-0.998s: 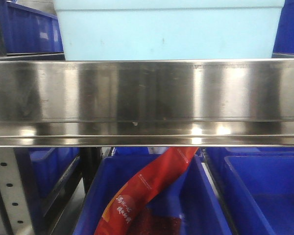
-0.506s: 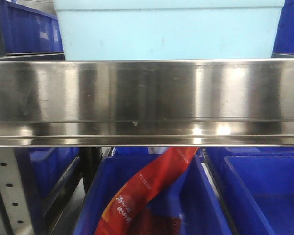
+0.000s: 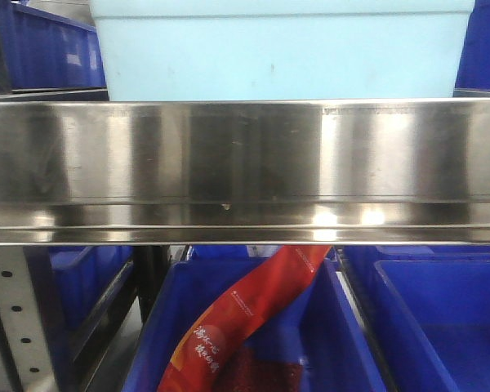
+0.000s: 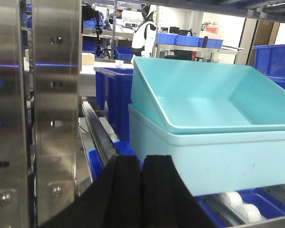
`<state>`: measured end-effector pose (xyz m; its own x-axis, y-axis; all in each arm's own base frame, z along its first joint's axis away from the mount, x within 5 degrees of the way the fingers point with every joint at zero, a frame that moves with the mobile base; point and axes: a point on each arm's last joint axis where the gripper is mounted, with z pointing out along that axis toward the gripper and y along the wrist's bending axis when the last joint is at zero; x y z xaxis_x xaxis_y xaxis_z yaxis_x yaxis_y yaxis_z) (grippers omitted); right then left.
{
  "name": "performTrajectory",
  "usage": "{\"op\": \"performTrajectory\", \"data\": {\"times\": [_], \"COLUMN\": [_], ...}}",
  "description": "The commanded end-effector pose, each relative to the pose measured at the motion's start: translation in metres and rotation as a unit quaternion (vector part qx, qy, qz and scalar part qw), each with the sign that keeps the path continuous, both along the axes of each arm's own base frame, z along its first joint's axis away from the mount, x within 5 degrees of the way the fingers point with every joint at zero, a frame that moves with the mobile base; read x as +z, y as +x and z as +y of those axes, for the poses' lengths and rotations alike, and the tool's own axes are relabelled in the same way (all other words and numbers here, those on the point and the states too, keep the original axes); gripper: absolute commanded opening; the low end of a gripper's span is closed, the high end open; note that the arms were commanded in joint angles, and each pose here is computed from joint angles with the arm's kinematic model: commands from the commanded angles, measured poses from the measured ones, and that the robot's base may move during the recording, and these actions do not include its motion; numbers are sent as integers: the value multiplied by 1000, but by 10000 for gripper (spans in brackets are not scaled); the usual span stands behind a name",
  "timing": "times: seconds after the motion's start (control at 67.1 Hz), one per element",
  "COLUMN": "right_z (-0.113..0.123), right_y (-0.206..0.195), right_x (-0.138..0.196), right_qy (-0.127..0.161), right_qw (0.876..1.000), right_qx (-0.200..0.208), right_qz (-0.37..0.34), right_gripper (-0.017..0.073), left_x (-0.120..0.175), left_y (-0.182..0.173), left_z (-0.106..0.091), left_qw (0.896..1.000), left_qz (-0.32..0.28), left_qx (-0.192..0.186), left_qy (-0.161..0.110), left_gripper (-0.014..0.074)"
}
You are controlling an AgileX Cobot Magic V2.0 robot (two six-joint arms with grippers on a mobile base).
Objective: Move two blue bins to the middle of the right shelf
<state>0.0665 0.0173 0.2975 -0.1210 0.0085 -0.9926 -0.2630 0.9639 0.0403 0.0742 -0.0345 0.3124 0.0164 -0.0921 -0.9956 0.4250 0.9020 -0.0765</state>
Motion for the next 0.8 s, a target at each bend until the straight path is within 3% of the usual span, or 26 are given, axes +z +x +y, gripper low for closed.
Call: {"op": "performTrajectory", "data": {"times": [0.0,0.089,0.402,0.491,0.611,0.789], "right_z": [0,0,0,0,-1,-1], "right_y": [0,0,0,0,-1,-1], "right_x": [2,2,2,2,2,2], "right_qy": [-1,-1,-1,-1,0,0], "right_qw": [1000,1000,1000,1000,1000,1000], "right_qx": [-1,-1,-1,-1,-1,-1], "right_qz": [-14,-14,-14,-14,-16,-16], "right_gripper": [-162,-162,-162,-162,-162,-162], "left_x": [-3,-8,-63,-82,-105,-110], "left_y": [-2,-6,-28,-23,-18,-18], "left_z": [2,7,25,26,26,26], "left_qw": [1000,998,991,989,988,988], "left_qz": [-12,-27,-51,-25,8,27], "left_qx": [9,33,121,139,145,143], "left_qy": [16,49,41,48,49,56], "left_gripper": [-111,-111,-111,-111,-111,-111]}}
